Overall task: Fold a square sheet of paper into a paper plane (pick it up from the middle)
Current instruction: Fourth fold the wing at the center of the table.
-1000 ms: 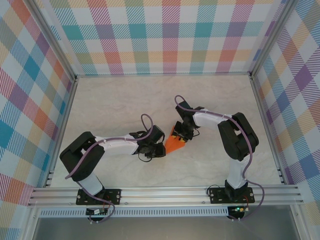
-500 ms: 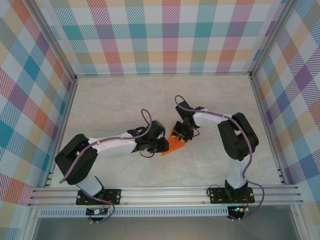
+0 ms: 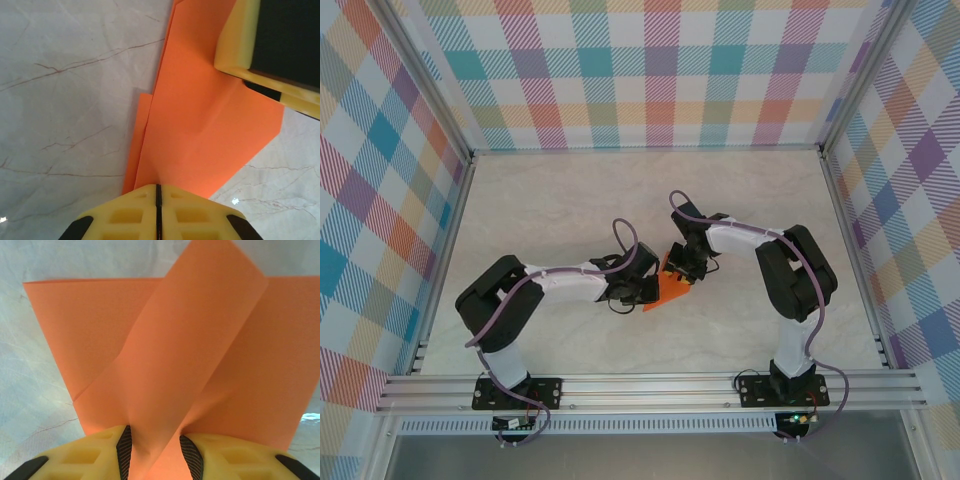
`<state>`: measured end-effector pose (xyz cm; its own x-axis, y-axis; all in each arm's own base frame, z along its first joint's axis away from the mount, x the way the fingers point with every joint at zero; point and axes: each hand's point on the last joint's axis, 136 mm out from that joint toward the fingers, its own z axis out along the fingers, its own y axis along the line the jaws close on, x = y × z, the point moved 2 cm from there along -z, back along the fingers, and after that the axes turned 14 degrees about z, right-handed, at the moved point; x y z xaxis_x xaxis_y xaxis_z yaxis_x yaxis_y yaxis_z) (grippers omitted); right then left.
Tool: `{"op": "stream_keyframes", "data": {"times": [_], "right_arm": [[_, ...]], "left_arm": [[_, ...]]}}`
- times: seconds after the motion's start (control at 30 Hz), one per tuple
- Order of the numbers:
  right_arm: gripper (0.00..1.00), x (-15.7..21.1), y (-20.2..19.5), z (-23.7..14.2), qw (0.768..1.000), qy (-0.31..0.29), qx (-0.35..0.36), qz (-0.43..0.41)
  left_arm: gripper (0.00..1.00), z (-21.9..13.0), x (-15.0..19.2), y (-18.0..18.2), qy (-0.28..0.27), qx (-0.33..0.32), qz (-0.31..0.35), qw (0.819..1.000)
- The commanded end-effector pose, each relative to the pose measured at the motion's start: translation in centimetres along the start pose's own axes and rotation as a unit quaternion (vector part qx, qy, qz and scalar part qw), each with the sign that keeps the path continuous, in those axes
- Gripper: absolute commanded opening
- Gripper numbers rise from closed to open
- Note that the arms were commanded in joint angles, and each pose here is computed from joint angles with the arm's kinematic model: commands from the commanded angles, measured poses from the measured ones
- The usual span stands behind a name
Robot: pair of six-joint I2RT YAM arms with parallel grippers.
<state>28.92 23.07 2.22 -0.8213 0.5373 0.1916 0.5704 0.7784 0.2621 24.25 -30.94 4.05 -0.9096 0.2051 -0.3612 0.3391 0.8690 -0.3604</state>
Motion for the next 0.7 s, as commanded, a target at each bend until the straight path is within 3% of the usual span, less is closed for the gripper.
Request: {"op": "stream_keyframes", "data": {"times": [0.0,0.23,0.5,0.67], "right_arm": [[0.39,-0.8,-8.3,5.6,0.987,-0.014,0.157,0.034],[0.39,-0.8,-6.7,4.5,0.992,-0.016,0.125,0.017],[0.42,-0.5,1.7,-4.3,0.990,-0.069,-0.065,-0.103],[0.41,0.8,2.9,-7.2,0.974,-0.079,-0.144,-0.155]], "left_arm": [[0.07,0.6,-0.1,-0.2,0.004,-0.004,0.007,1.000],[0.03,1.1,1.5,1.5,0.028,-0.037,0.004,0.999],[0.00,1.5,3.3,2.8,0.048,-0.052,-0.002,0.998],[0.00,1.7,3.9,3.1,0.051,-0.051,-0.006,0.997]]}}
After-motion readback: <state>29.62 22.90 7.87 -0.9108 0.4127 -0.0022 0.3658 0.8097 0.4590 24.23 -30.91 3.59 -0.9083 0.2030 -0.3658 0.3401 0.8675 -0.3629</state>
